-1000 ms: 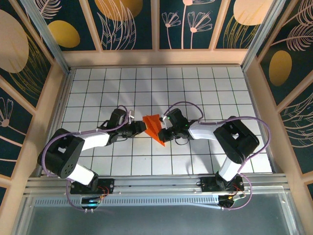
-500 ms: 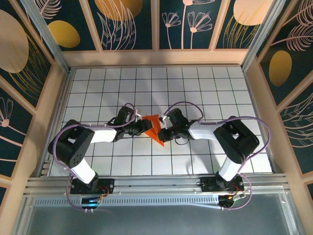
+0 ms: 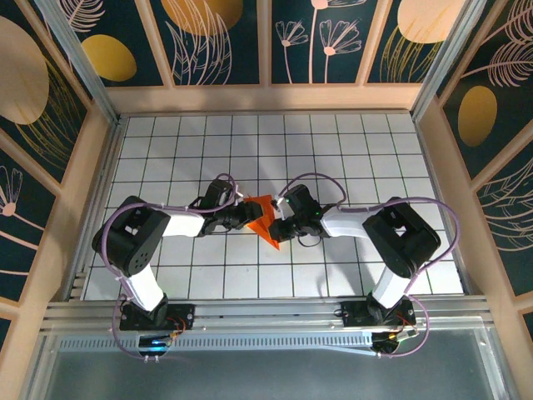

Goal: Fold a paper plane with a square sheet of paper (fold left side to right side)
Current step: Fourth fold the wing at the center of the table.

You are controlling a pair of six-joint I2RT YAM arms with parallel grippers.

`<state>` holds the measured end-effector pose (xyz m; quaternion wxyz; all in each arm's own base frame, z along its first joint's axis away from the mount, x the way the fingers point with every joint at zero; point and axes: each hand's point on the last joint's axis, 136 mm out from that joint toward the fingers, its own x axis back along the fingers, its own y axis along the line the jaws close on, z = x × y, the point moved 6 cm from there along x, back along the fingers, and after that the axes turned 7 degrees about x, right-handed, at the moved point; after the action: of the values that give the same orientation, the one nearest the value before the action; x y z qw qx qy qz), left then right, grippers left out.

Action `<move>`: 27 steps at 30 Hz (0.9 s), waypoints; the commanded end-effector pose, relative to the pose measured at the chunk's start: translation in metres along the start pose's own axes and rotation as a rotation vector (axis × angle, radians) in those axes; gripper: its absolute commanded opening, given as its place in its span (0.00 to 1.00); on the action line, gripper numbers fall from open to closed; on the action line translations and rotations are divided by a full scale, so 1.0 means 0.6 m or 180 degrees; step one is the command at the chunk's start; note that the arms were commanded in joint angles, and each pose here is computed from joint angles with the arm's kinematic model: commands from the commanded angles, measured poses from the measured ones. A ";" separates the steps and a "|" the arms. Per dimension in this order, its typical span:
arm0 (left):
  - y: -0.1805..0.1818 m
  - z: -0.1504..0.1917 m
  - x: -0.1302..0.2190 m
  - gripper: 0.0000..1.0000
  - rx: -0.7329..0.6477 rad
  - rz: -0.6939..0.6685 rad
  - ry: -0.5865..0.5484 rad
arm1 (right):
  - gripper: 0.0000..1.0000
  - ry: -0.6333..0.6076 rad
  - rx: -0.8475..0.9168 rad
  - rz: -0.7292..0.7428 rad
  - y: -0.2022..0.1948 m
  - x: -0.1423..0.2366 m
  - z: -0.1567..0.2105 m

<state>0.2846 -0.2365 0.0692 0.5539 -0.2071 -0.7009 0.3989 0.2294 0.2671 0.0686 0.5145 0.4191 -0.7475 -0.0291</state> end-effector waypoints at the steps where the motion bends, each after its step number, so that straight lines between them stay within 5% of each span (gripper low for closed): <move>1: 0.019 0.001 -0.009 0.47 -0.0014 -0.0250 0.0000 | 0.01 0.0074 -0.0058 -0.0039 -0.007 -0.006 0.012; 15: 0.044 0.002 -0.016 0.47 -0.0008 -0.0539 0.0010 | 0.08 0.0012 -0.0035 -0.0091 0.001 0.003 -0.001; 27: 0.043 0.004 -0.015 0.46 -0.0016 -0.0542 0.0007 | 0.39 -0.0399 -0.0067 -0.0448 0.014 0.072 -0.038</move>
<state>0.2895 -0.2405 0.0683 0.5589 -0.1980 -0.7116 0.3769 0.2352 0.2580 0.0991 0.4907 0.4439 -0.7456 -0.0790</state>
